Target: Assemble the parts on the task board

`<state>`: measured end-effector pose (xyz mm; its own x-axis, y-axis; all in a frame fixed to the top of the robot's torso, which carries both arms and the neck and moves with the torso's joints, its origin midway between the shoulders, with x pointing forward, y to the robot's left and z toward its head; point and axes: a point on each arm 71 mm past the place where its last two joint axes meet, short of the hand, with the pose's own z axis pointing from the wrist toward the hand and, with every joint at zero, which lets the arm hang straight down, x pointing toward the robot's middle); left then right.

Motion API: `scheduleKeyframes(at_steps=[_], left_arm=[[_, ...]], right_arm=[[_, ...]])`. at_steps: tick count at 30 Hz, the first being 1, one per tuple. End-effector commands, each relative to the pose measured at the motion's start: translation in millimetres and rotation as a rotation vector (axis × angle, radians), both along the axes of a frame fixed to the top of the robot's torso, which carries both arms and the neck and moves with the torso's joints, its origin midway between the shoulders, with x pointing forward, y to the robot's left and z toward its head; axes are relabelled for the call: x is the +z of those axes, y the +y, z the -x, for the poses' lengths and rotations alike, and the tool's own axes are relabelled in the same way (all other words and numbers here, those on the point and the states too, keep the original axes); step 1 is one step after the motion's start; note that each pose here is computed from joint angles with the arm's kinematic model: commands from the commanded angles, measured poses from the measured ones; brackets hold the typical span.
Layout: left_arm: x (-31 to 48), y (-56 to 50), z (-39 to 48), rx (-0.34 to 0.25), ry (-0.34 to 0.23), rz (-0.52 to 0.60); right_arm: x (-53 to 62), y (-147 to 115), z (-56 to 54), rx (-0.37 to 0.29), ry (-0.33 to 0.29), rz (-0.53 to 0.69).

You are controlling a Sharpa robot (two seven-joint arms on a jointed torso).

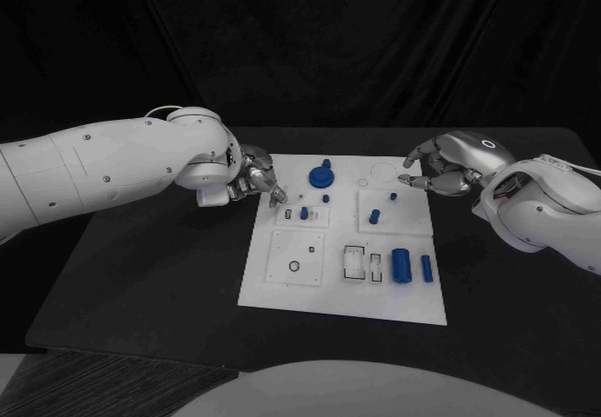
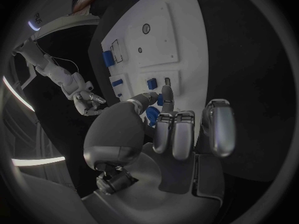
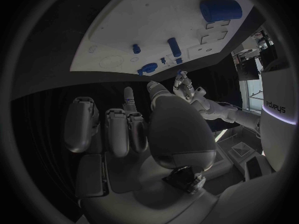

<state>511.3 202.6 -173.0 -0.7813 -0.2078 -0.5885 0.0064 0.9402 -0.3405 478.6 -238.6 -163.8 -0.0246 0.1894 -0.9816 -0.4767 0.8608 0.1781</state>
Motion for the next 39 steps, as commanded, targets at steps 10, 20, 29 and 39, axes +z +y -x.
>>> scheduleKeyframes(at_steps=[10,20,29,39], left_arm=[[-4.4,-4.5,-3.8,0.013,0.160,-0.029],[-5.1,-11.0,-7.3,0.009,0.177,-0.035],[-6.3,-10.5,-11.9,0.017,0.189,-0.055],[-7.0,-11.1,-14.3,0.019,0.193,-0.063]], right_arm=[[-1.3,0.5,0.3,-0.012,0.007,0.003],[-1.5,2.2,-0.1,-0.008,0.008,0.003],[-1.6,2.7,-0.1,-0.007,0.007,0.003],[-1.8,1.8,-0.4,-0.009,0.008,0.004]])
